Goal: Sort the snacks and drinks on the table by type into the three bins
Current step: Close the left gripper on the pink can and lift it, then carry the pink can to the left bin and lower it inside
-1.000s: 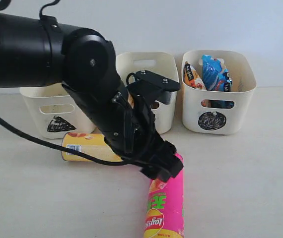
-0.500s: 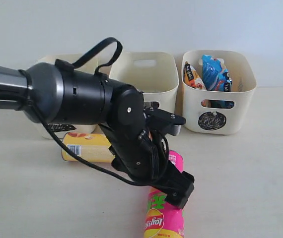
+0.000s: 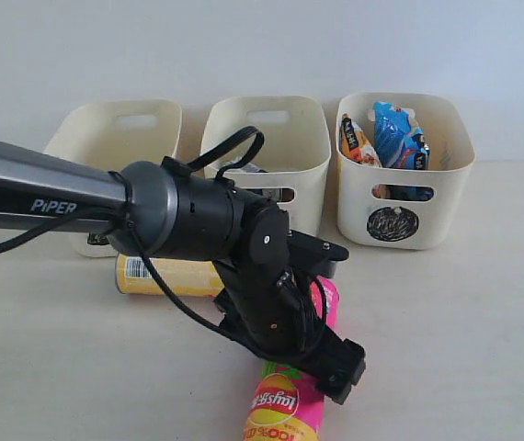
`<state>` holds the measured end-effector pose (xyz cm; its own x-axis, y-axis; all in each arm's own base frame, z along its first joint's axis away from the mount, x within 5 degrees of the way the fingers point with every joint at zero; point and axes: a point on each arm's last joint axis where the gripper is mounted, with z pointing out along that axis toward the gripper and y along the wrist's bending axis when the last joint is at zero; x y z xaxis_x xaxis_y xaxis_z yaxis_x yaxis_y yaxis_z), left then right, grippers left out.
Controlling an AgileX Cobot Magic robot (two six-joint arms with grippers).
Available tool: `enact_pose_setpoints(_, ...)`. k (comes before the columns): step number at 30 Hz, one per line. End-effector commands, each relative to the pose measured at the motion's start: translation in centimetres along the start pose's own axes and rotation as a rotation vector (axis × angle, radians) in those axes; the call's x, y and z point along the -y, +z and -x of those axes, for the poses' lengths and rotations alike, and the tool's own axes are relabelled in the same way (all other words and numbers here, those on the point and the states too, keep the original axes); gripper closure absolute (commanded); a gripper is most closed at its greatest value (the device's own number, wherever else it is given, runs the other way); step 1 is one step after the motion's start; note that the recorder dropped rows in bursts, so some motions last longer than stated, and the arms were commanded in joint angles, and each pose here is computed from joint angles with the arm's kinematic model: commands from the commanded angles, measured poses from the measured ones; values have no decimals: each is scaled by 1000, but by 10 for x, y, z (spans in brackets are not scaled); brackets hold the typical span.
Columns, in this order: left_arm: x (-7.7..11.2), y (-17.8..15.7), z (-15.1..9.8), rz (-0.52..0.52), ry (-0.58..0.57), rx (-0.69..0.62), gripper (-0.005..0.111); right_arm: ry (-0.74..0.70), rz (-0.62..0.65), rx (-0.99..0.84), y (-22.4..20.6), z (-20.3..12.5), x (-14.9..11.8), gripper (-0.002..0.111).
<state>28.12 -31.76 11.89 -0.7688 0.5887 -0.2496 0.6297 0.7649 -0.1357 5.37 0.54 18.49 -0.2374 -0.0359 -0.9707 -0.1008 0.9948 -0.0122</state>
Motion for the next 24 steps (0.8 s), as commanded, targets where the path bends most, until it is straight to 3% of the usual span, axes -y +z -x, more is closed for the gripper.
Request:
enact_pose_setpoints(1,2,8,-2,-15,-30,-20,40,1,-3,7,0,-1,0,108)
enact_pose_setpoints(6,9,8,-3,-64,-20,-25,101,1,-3,7,0,-1,0,108)
enact_pose_setpoints(11,25,5,-5,-171,45,-31,103,1,-3,7,0,-1,0,108)
enact_pose_setpoints(16,33,-20,0,-193,102,26,103,1,-3,7,0,-1,0,108)
enact_pose_setpoints(24,35,-118,9,-172,236,242,103,1,-3,2,0,-1,0,108)
